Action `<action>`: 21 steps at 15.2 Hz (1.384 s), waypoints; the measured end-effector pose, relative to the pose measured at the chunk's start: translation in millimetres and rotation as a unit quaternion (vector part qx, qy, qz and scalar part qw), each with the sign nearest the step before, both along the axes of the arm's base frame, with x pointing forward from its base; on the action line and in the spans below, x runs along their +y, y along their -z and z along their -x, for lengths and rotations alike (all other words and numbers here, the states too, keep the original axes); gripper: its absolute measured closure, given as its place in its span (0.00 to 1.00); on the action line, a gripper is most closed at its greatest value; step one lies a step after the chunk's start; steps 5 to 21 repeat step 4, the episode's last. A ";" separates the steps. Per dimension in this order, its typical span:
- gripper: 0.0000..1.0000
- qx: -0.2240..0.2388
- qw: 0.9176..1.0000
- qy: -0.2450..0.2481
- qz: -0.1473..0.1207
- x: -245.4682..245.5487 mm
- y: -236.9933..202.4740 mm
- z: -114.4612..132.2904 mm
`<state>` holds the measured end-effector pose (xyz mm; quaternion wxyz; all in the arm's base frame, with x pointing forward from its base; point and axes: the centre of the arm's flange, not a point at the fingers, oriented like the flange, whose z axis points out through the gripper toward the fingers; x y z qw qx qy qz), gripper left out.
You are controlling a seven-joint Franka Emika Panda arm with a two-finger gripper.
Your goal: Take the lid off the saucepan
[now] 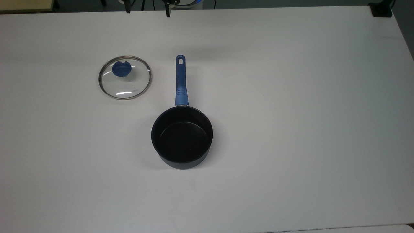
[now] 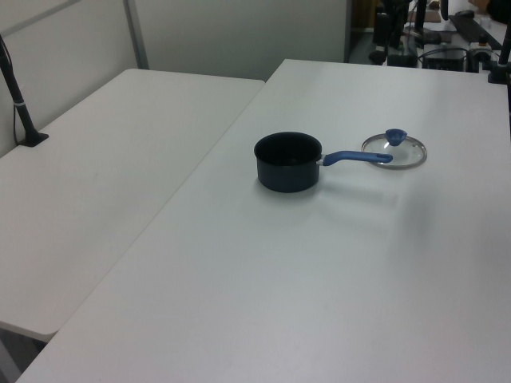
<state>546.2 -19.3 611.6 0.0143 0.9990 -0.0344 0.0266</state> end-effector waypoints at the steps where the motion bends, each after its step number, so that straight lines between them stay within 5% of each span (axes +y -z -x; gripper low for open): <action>1: 0.00 0.002 1.000 -0.018 0.013 0.3 1.3 -0.7; 21: 0.00 0.008 0.999 -0.033 0.022 1.5 6.1 -3.2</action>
